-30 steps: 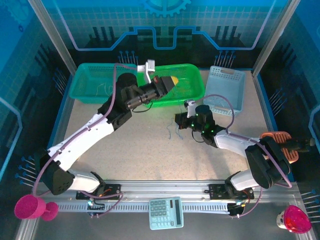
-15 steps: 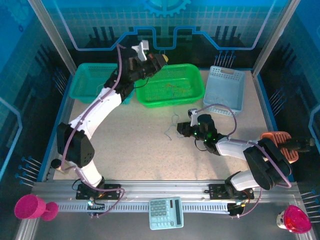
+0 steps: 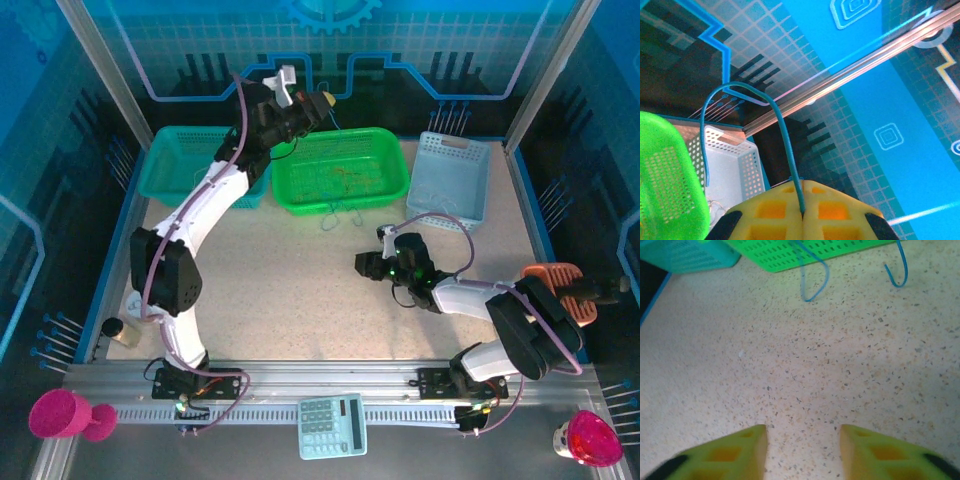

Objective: Untangle the cables

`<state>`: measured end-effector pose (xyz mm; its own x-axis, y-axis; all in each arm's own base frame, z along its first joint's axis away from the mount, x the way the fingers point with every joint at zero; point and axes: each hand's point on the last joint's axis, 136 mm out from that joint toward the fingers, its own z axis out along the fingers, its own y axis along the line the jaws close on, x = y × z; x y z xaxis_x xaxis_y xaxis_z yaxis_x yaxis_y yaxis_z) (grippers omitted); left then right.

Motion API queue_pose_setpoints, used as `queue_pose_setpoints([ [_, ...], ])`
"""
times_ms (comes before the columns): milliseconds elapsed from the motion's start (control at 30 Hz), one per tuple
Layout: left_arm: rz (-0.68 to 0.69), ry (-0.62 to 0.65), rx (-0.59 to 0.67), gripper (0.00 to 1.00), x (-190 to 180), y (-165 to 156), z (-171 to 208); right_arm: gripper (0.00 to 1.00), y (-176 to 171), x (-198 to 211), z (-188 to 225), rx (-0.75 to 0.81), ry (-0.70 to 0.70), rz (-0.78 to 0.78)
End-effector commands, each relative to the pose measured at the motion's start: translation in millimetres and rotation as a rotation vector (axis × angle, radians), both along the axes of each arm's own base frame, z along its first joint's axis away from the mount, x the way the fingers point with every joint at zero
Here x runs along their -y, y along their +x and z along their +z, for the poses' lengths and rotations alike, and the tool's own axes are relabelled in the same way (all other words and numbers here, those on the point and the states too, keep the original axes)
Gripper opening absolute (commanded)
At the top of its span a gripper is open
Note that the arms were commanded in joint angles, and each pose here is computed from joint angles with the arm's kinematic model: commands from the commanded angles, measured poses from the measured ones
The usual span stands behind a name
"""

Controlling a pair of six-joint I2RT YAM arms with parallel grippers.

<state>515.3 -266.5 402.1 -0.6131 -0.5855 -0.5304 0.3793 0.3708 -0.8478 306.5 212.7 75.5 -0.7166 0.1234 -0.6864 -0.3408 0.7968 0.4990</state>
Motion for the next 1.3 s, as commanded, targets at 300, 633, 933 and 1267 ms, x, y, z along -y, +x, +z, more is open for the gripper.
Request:
queue_pose_setpoints([
  [300, -0.146, -0.127, 0.040, 0.00, 11, -40, 52, 0.71, 47, -18, 45, 0.133, -0.047, 0.056],
  [633, -0.272, -0.176, 0.129, 0.00, 35, -104, 123, 0.76, 82, -31, 48, 0.178, -0.074, 0.071],
  [933, -0.317, -0.208, 0.210, 0.00, 44, -149, 167, 0.74, 110, -30, 40, 0.167, -0.064, 0.016],
  [1267, -0.214, -0.065, 0.246, 0.00, 36, -120, 150, 0.74, 84, -10, 38, 0.135, -0.020, -0.028],
])
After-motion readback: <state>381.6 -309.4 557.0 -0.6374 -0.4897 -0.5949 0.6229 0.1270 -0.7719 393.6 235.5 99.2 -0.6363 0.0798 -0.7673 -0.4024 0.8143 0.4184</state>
